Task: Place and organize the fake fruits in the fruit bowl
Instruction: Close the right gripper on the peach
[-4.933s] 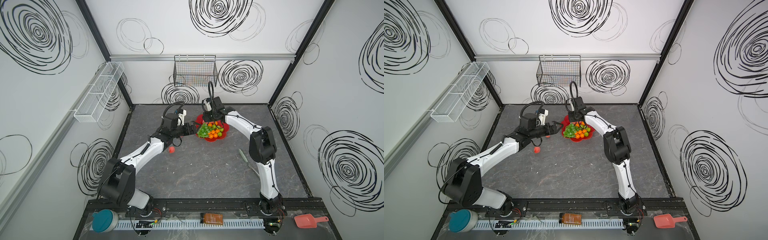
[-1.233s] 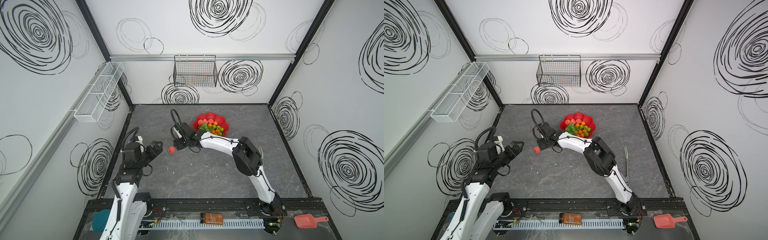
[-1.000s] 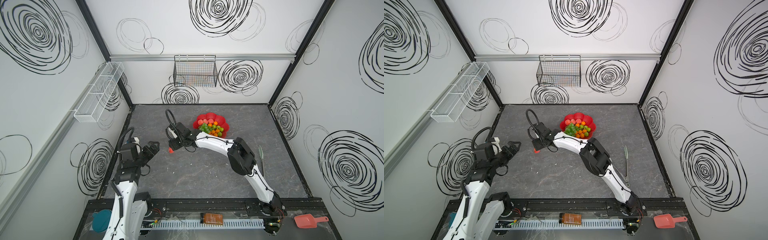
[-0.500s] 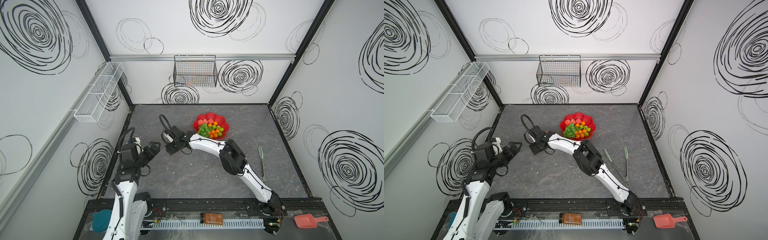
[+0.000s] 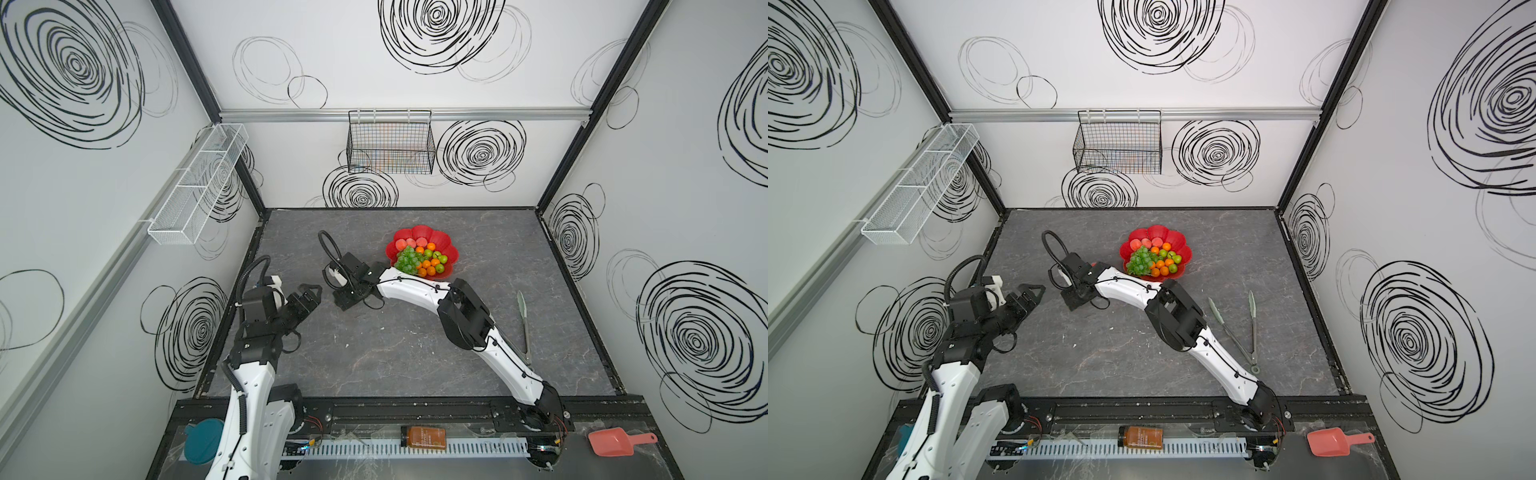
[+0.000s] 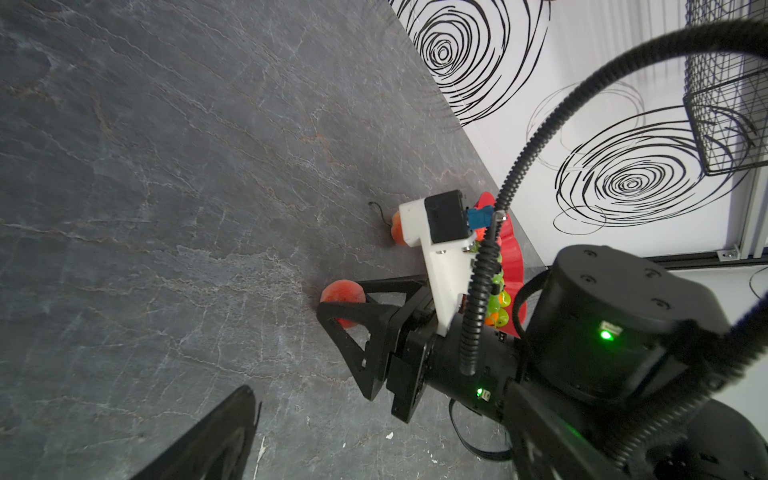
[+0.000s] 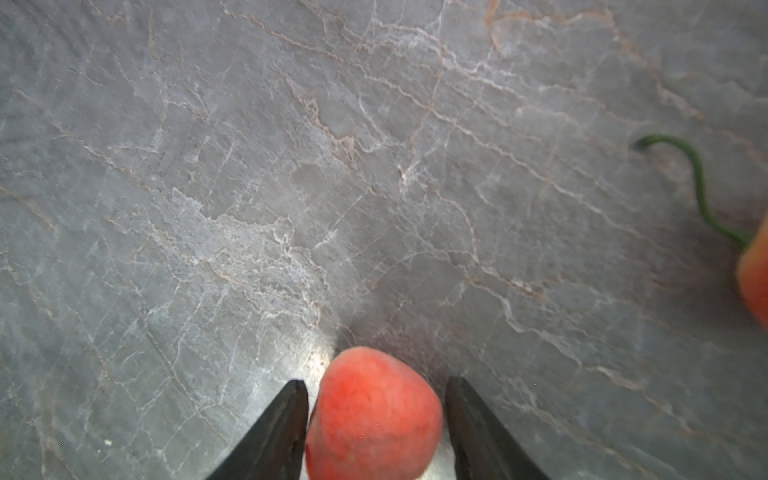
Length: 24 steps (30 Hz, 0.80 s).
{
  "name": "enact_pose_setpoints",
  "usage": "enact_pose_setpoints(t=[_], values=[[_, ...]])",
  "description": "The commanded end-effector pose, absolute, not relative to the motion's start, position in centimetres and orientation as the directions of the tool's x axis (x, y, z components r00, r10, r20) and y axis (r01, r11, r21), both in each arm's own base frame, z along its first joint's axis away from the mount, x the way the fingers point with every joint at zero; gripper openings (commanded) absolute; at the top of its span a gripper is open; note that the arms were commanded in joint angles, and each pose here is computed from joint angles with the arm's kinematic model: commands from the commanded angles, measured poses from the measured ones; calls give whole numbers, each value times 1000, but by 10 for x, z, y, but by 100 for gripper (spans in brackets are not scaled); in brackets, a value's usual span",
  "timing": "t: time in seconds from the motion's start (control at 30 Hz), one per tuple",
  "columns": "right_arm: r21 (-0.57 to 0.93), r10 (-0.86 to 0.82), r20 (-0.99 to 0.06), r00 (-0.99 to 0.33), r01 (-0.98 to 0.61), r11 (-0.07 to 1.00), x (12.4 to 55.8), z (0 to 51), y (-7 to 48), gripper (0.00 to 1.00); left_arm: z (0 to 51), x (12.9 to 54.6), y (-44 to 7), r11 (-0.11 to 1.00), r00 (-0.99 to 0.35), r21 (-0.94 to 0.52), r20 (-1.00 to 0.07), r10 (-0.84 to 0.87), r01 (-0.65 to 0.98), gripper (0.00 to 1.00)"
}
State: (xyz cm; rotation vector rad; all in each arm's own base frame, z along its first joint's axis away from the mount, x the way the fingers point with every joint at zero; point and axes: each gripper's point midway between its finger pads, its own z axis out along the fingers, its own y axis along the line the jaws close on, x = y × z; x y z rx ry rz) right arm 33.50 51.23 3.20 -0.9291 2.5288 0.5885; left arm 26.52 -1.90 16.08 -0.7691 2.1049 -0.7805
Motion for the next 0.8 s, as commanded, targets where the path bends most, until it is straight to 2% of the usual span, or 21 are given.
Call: enact_pose_setpoints(t=[0.0,0.57,0.77], values=[[237,-530,-467,-708,-677,696,332,27,512,55,165,269,-17,631,-521,-737,-450,-725,-242,96],[289,-495,-482,-723,-664,689,328,59,506,48,165,275,-35,612,-586,-774,-424,-691,-162,96],[310,-470,-505,-724,-660,685,311,80,478,46,175,278,-56,652,-632,-754,-467,-618,-81,96]])
